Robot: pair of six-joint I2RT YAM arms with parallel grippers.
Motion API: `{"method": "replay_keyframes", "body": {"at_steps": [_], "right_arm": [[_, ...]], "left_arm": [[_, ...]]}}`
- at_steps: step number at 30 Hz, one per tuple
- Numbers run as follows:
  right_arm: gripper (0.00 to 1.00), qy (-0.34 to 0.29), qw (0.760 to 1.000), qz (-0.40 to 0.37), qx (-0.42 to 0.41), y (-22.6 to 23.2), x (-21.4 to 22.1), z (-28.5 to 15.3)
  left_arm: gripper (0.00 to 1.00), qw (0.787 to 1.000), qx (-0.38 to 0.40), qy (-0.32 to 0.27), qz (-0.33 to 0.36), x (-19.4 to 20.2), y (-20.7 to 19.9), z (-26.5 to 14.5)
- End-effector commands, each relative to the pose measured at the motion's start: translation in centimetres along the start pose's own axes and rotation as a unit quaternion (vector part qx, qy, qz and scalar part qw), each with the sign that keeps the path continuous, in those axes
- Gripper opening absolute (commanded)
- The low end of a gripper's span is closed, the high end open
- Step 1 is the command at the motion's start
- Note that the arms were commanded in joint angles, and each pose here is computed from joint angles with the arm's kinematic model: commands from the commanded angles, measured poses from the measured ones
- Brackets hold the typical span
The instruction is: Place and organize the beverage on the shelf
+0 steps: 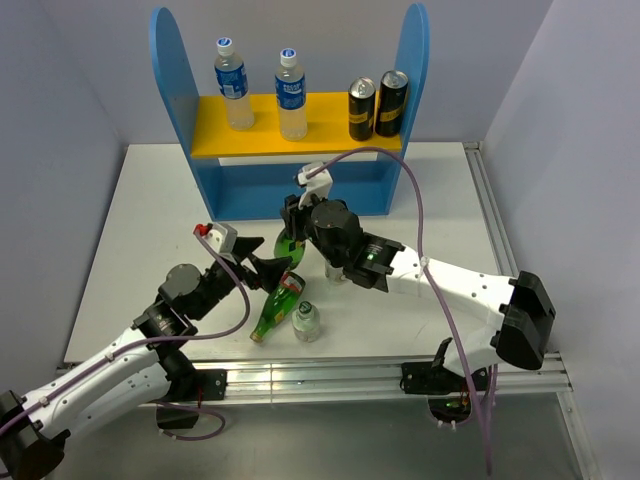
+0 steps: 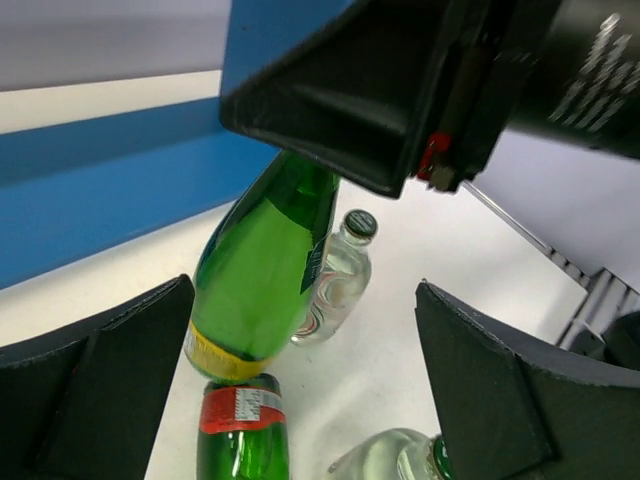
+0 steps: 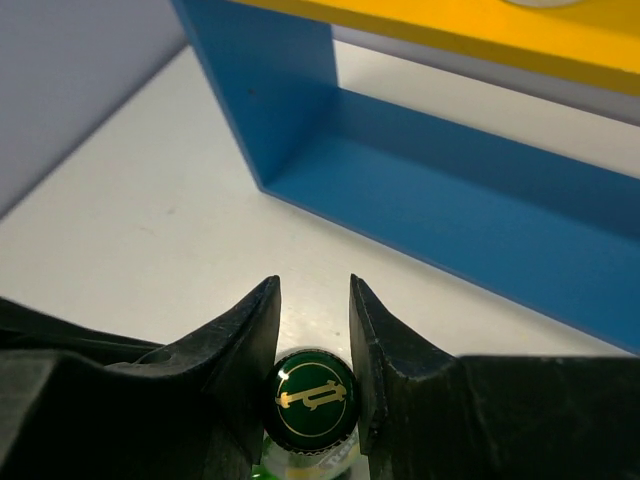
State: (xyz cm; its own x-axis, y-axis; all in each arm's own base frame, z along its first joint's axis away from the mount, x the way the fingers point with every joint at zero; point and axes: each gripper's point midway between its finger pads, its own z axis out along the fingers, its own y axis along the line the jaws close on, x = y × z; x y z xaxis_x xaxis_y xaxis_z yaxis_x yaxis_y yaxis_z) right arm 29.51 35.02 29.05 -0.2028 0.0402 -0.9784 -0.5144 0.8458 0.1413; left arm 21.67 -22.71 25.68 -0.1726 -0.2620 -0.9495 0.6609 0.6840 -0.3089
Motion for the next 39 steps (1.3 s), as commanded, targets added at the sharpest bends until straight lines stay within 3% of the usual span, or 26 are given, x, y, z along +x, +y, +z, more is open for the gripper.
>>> {"method": "replay_keyframes", "body": {"at_steps": [1, 14, 23, 39], "right_arm": [[0.0, -0.102, 0.994, 0.036, 0.008, -0.2, -7.2, 0.1], [0.0, -0.136, 0.981, -0.006, 0.135, -5.4, -7.0, 5.5], [0.0, -0.151, 0.969, -0.02, 0.194, -8.1, -7.0, 9.9], [0.0, -0.161, 0.965, 0.022, 0.205, -7.9, -6.0, 18.5]], "left_arm": [[0.99, 0.998, -0.023, -0.055, -0.002, -2.8, 0.6, 0.0], [0.99, 0.99, -0.1, -0.104, -0.01, -2.9, 3.9, -3.1], [0.99, 0.988, -0.114, -0.107, -0.01, -2.6, 4.6, -3.3], [0.99, 0.986, -0.117, -0.115, -0.015, -2.9, 4.6, -3.9]]}}
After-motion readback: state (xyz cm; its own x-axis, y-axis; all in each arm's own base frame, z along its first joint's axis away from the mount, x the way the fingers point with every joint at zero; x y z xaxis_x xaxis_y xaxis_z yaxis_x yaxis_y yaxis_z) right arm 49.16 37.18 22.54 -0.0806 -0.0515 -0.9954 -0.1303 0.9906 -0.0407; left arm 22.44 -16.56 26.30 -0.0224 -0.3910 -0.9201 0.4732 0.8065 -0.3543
